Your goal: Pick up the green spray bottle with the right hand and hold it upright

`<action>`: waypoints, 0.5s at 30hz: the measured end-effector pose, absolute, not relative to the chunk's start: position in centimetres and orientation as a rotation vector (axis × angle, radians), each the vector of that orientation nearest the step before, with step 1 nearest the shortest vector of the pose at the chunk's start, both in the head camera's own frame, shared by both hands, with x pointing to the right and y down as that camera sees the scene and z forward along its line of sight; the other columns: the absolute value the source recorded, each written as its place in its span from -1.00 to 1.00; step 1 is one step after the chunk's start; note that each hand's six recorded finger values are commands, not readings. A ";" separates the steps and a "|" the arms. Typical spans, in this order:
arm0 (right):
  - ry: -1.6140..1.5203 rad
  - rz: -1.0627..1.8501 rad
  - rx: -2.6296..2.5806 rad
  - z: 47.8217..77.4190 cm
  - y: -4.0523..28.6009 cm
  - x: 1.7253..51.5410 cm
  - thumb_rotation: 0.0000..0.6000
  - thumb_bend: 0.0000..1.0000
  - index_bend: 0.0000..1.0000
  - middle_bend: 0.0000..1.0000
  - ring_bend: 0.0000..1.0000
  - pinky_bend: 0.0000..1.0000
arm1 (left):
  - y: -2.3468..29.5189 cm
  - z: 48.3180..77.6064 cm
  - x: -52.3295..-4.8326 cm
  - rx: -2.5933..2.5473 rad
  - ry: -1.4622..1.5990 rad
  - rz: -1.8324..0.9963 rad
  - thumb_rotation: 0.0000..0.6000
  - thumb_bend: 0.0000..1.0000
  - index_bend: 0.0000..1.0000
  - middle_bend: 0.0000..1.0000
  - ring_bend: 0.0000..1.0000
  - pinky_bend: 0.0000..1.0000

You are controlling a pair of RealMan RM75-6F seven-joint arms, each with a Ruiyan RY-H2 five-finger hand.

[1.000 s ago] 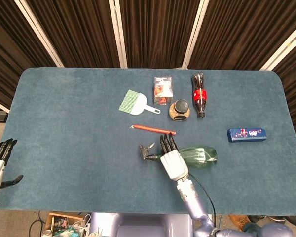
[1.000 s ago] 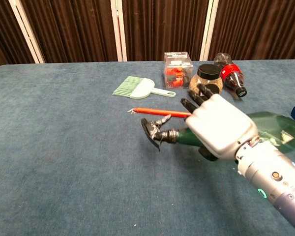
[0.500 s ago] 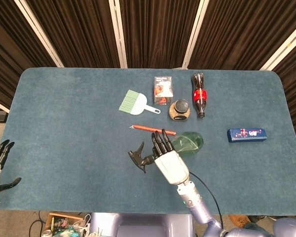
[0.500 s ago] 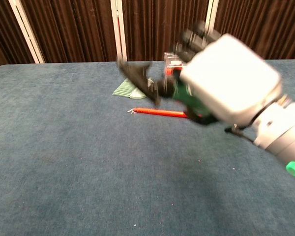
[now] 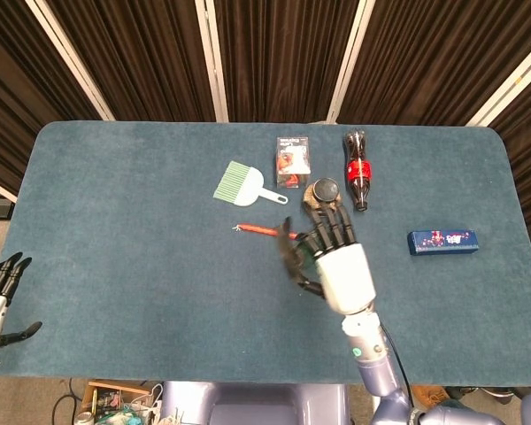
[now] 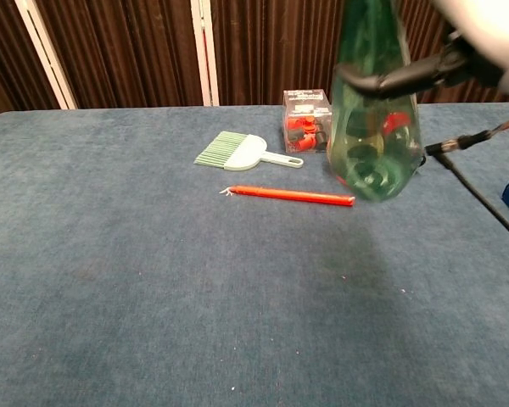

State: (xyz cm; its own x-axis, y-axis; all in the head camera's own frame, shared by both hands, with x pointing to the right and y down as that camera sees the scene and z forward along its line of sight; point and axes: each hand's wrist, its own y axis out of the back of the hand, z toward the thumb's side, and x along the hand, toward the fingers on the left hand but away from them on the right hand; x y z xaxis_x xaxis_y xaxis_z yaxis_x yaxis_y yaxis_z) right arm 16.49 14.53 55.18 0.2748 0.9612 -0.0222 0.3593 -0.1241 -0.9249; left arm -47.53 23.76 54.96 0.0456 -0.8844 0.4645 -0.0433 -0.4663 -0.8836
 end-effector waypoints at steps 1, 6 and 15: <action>-1.275 0.852 -1.701 55.2 14.5 16.9 1.00 -0.01 0.80 -0.85 -1.00 -1.00 | 23.8 55.0 -47.5 -1.618 0.952 -1.502 1.00 -0.89 -0.94 -0.99 -0.86 -0.76; -1.513 0.779 -1.825 54.8 14.4 19.2 1.00 0.04 0.77 -0.90 -1.00 -1.00 | 23.9 55.1 -47.2 -1.640 0.939 -1.498 1.00 -0.89 -0.94 -0.99 -0.86 -0.76; -1.764 0.694 -1.774 56.6 15.4 23.5 1.00 0.05 0.77 -0.90 -1.00 -1.00 | 23.7 54.9 -47.3 -1.598 0.945 -1.503 1.00 -0.89 -0.94 -0.99 -0.86 -0.76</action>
State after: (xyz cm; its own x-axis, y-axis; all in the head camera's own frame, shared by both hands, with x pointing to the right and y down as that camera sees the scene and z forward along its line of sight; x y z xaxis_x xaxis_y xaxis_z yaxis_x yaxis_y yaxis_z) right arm 23.53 15.36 56.59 0.0116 0.9998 0.0137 0.7227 0.0011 -0.6912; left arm -47.29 23.75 54.89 0.0448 -0.8881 0.4575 -0.0278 -0.4589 -0.8880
